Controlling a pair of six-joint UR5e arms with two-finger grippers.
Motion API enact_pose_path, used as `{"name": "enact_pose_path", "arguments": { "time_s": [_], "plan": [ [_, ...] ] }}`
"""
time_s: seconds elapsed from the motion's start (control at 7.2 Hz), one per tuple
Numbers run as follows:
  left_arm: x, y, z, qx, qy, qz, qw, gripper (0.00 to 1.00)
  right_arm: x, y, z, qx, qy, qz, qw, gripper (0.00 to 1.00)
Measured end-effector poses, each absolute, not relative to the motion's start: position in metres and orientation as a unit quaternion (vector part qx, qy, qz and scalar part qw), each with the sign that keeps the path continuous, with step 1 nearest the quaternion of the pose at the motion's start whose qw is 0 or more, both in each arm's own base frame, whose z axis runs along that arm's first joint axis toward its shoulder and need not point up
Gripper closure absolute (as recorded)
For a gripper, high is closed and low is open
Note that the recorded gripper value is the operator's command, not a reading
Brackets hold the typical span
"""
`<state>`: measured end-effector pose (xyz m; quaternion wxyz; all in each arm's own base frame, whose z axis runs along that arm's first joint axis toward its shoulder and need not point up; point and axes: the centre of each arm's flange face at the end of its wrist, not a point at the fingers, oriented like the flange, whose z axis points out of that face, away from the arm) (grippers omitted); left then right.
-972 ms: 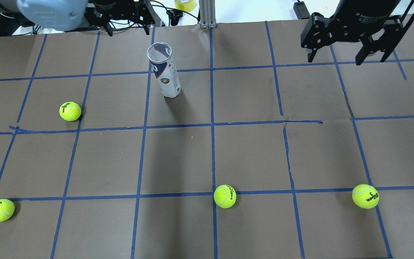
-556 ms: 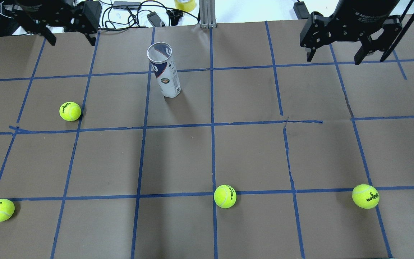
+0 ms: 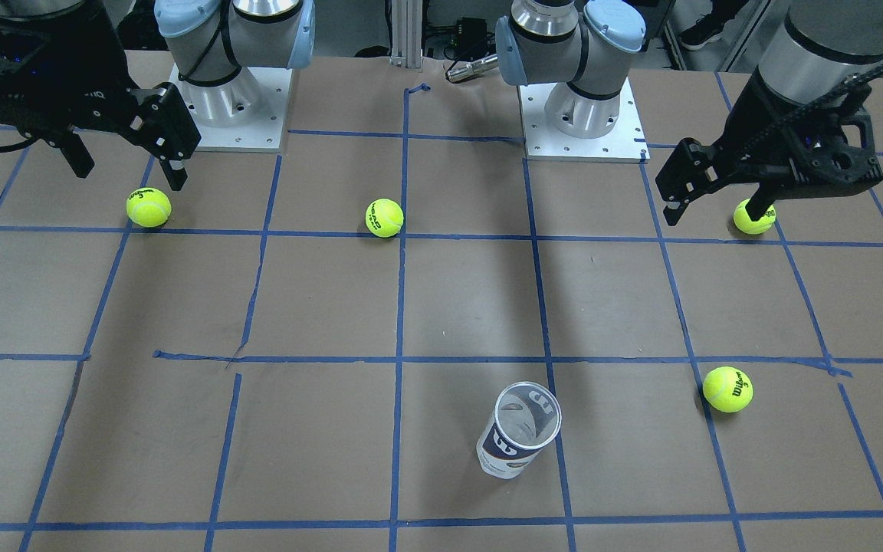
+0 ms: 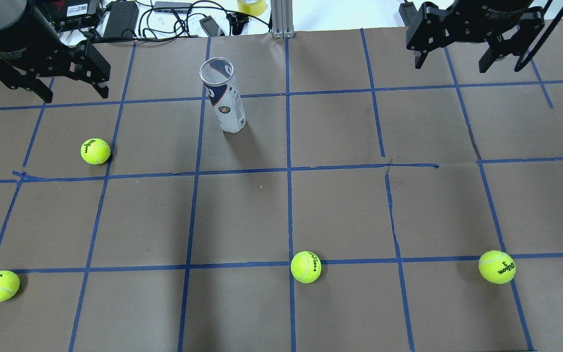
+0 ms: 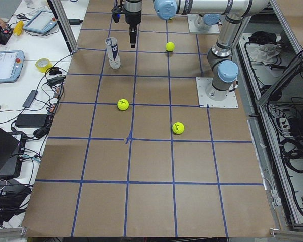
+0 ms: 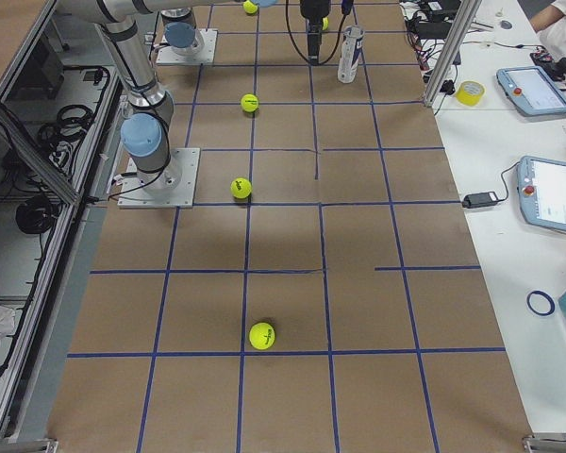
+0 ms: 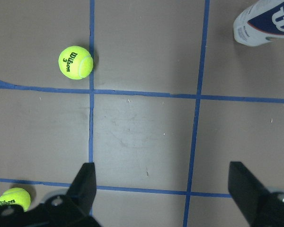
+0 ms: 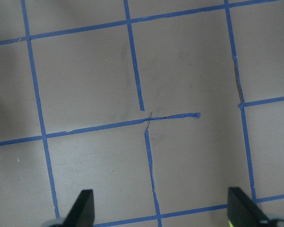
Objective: Lift up tennis ball bucket
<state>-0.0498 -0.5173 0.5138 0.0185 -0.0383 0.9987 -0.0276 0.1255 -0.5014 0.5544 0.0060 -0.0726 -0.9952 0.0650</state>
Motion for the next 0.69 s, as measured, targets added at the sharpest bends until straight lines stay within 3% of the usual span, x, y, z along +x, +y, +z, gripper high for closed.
{"name": "enact_pose_path", "arguments": {
  "time_s": [0.69],
  "plan": [
    [-0.07,-0.516,0.502,-0.067,0.997,-0.028,0.013,0.0,0.126,-0.501,0.553,-0.073,-0.995,0.065,0.006,0.0]
  ]
}}
